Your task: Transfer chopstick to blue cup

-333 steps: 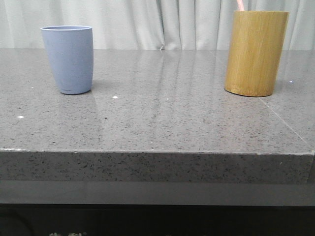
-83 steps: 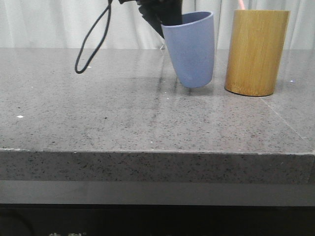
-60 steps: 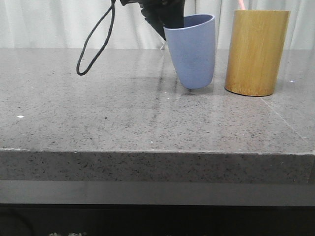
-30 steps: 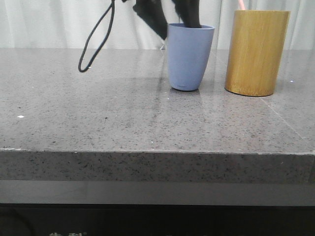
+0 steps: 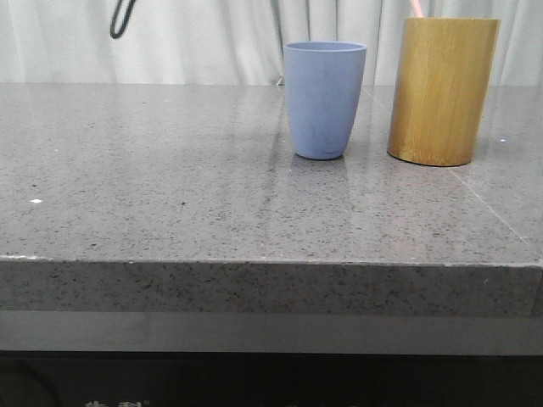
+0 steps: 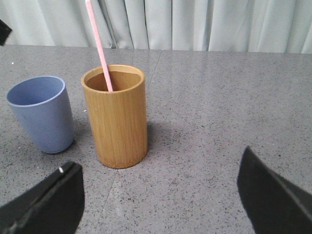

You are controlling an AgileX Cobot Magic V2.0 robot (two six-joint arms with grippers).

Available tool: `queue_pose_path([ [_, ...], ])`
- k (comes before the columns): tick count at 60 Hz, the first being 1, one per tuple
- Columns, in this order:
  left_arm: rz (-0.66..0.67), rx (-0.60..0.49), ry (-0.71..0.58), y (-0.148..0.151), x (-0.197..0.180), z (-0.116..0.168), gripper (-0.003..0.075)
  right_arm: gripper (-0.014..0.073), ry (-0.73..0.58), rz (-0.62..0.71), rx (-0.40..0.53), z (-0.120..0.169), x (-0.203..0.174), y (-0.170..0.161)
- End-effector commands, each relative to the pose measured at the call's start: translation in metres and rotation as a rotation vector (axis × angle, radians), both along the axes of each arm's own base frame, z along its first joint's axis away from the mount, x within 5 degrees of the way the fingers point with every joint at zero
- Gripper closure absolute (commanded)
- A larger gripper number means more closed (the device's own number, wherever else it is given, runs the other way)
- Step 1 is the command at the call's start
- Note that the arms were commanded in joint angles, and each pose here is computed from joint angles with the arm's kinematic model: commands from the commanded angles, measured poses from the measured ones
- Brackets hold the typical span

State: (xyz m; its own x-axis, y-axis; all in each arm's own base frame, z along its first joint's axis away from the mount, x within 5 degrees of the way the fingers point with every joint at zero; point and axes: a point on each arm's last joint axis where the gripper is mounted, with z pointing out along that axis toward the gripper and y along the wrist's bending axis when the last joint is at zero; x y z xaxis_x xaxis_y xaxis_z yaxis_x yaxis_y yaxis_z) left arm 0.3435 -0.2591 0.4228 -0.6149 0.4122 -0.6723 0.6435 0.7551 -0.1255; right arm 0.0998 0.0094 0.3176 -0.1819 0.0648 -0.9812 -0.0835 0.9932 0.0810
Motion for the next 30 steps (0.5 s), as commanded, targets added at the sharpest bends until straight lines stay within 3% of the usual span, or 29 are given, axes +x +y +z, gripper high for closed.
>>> queue_pose_path([
  [1,0.044,-0.029,-0.083,0.028,-0.021,0.039,0.0294,-0.0048,-0.096,-0.010,0.006,0.017,0.002,-0.001],
  [22,0.270,0.096,0.021,0.127,-0.037,0.021,0.0654,-0.0048,-0.099,-0.010,0.006,0.018,0.002,-0.001],
  [30,0.361,0.111,0.055,0.164,-0.052,0.014,0.0735,-0.0048,-0.099,-0.010,0.006,0.018,0.002,-0.001],
])
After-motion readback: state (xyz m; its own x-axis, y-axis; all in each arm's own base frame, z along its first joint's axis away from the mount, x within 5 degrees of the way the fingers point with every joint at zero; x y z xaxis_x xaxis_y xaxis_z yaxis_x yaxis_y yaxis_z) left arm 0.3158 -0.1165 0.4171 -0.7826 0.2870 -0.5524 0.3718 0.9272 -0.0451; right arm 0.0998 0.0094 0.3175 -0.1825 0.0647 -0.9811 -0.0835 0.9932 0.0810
